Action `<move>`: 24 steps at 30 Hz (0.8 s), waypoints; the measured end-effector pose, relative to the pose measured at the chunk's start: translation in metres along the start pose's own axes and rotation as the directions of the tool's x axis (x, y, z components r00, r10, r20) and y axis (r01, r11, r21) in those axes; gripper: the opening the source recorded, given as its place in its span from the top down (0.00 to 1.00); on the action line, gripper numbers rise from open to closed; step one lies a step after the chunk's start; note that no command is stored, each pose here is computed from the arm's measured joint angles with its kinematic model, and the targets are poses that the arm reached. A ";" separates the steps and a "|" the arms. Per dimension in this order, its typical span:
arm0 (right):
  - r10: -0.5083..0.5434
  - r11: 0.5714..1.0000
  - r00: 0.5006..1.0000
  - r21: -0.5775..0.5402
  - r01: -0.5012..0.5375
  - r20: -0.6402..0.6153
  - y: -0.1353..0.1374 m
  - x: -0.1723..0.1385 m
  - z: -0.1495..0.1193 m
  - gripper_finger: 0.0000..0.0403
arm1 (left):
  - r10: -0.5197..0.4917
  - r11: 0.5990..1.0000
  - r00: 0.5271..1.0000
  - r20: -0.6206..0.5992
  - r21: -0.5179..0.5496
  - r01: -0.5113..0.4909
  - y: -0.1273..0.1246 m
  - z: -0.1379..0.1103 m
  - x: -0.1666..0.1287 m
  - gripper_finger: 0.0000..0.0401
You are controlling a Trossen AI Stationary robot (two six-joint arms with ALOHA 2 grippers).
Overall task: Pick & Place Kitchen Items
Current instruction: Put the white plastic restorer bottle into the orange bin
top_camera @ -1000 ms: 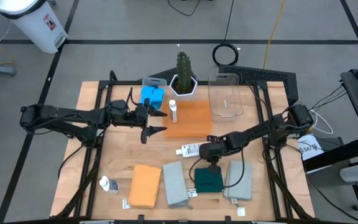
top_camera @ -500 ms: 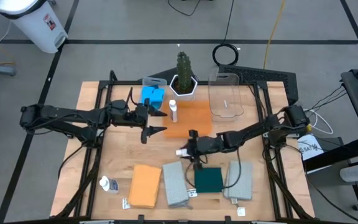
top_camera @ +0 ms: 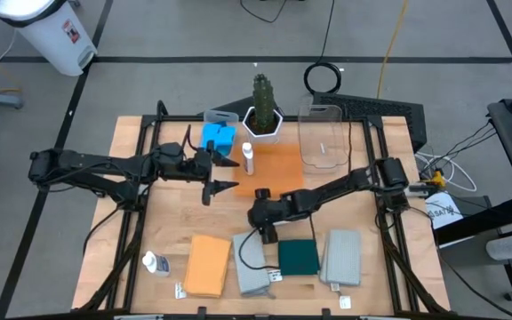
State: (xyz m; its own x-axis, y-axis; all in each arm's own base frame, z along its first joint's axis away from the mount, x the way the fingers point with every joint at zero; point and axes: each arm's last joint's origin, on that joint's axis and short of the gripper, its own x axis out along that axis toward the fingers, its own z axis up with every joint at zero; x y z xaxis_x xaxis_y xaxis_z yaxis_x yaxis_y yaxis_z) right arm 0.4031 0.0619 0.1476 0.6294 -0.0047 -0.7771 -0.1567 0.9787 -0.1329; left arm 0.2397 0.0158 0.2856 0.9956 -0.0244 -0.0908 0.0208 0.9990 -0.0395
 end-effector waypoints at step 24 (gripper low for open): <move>-0.009 1.000 0.995 0.025 0.011 -0.100 -0.009 0.007 -0.013 0.78 | 0.000 1.000 1.000 -0.001 0.000 0.000 0.000 0.000 0.000 0.29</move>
State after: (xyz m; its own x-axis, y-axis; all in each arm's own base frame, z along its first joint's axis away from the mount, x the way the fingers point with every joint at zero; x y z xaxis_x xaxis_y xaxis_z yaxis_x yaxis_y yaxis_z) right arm 0.3993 0.0500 0.1355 0.5511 -0.0337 -0.8337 -0.1305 0.9834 -0.1260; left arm 0.2397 0.0157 0.2855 0.9955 -0.0247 -0.0919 0.0211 0.9990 -0.0400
